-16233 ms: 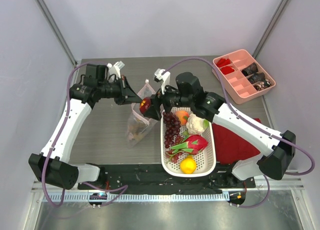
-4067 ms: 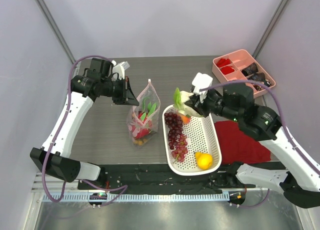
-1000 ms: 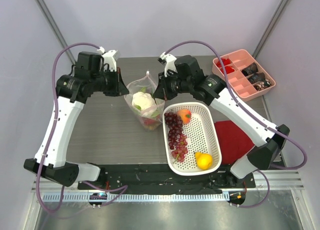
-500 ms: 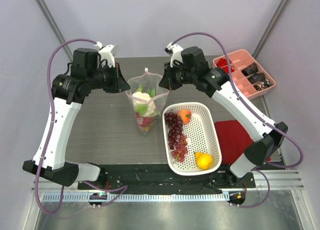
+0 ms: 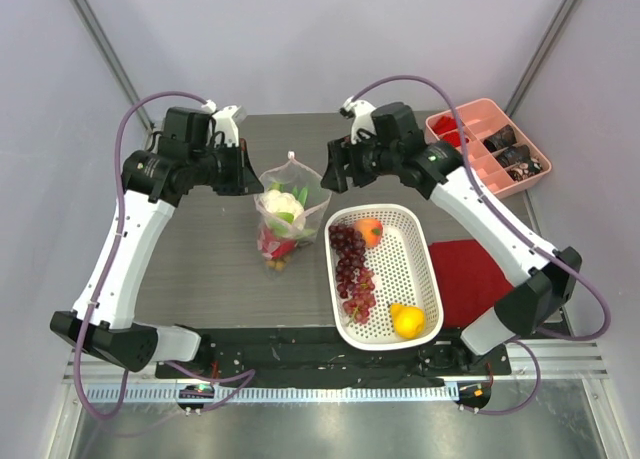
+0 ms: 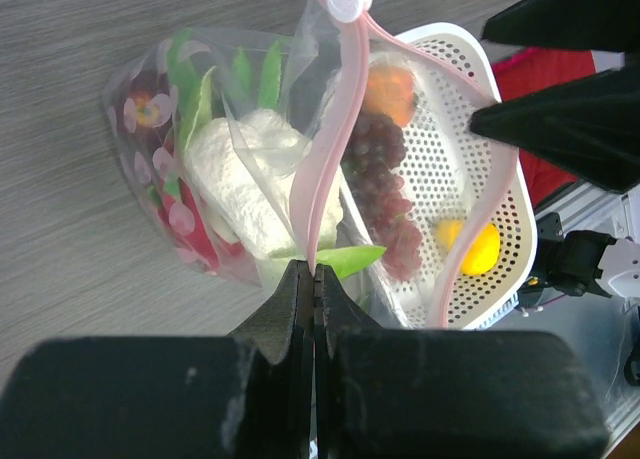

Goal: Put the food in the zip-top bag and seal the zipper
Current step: Adjust the zipper food storage bag at the center of the board, then pick up the fake fruit from the bin.

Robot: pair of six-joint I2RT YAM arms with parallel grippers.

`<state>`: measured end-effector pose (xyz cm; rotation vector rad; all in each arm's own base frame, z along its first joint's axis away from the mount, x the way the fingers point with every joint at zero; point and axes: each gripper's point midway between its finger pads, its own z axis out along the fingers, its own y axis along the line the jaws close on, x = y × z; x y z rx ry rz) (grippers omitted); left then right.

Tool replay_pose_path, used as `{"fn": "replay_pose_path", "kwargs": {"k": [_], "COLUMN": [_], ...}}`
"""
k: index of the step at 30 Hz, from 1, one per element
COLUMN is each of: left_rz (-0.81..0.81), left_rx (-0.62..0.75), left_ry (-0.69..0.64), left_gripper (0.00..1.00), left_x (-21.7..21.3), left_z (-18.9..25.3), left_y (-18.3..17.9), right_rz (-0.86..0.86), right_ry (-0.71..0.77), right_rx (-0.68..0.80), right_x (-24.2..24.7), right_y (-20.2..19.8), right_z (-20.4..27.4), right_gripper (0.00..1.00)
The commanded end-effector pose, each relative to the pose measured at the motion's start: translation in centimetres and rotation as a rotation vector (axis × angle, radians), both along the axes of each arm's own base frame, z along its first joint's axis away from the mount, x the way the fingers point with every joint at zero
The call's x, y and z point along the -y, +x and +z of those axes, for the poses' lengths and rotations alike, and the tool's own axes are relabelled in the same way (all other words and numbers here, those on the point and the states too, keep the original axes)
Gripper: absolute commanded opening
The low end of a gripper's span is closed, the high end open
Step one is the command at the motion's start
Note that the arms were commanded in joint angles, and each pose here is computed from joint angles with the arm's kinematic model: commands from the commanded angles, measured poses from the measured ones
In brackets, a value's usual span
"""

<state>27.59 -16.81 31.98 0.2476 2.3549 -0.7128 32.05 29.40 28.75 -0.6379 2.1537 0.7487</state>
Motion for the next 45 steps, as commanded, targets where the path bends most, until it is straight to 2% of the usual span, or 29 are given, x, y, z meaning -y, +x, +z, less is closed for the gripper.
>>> {"fn": "replay_pose_path", "kwargs": {"k": [1,3,4,6,9,19,26,35,38,39,41,42,44,45], "left_rz": [-0.001,-0.004,-0.004,-0.005,-0.011,-0.012,-0.006,-0.007,-0.009,-0.011,-0.011,-0.012,-0.011,-0.011], "left_rx": [0.072,0.077,0.074,0.076,0.074,0.065,0.065,0.062,0.059,0.062,0.063,0.061,0.062,0.061], "left_ry": [-0.030,-0.027,-0.026,-0.031,-0.039,-0.037,-0.023,-0.015,-0.012,-0.008,-0.006,-0.005,-0.008,-0.010], "left_gripper": [0.00,0.00,0.00,0.00,0.00,0.00,0.00,0.00,0.00,0.00,0.00,0.00,0.00,0.00], "left_x": [0.2,0.2,0.2,0.2,0.3,0.4,0.2,0.2,0.1,0.1,0.1,0.0,0.1,0.1], "left_z": [1.9,2.0,1.9,2.0,2.0,1.9,1.6,1.3,1.2,1.3,1.2,1.2,1.3,1.2], "left_y": [0.4,0.5,0.5,0.6,0.5,0.6,0.9,1.1,1.0,1.0,1.0,1.0,1.0,1.0], "right_rz": [-0.039,-0.025,-0.025,0.029,0.081,0.127,0.176,0.191,0.187,0.188,0.183,0.178,0.173,0.170], "right_ry": [0.082,0.093,0.068,0.080,0.069,-0.035,-0.016,-0.047,-0.047,-0.047,-0.040,-0.039,-0.026,-0.019], "right_rx": [0.142,0.190,0.155,0.185,0.130,0.093,0.067,-0.008,-0.024,-0.029,-0.009,-0.007,0.013,0.026], "right_x": [4.3,6.0,6.5,6.8,6.7,5.8,3.3,2.3,2.2,2.2,2.3,2.5,2.6,2.9], "right_y": [-1.1,-2.3,-2.8,-4.5,-5.8,-3.0,-2.1,-2.0,-1.9,-2.0,-2.1,-2.3,-2.4,-2.8], "right_z": [5.5,6.1,3.9,3.5,-1.5,-11.1,-12.5,-16.9,-17.4,-17.4,-16.4,-16.0,-14.5,-13.3], "right_gripper": [0.83,0.86,0.89,0.90,0.90,0.90,0.88,0.84,0.72,0.62,0.51,0.40,0.26,0.13]}}
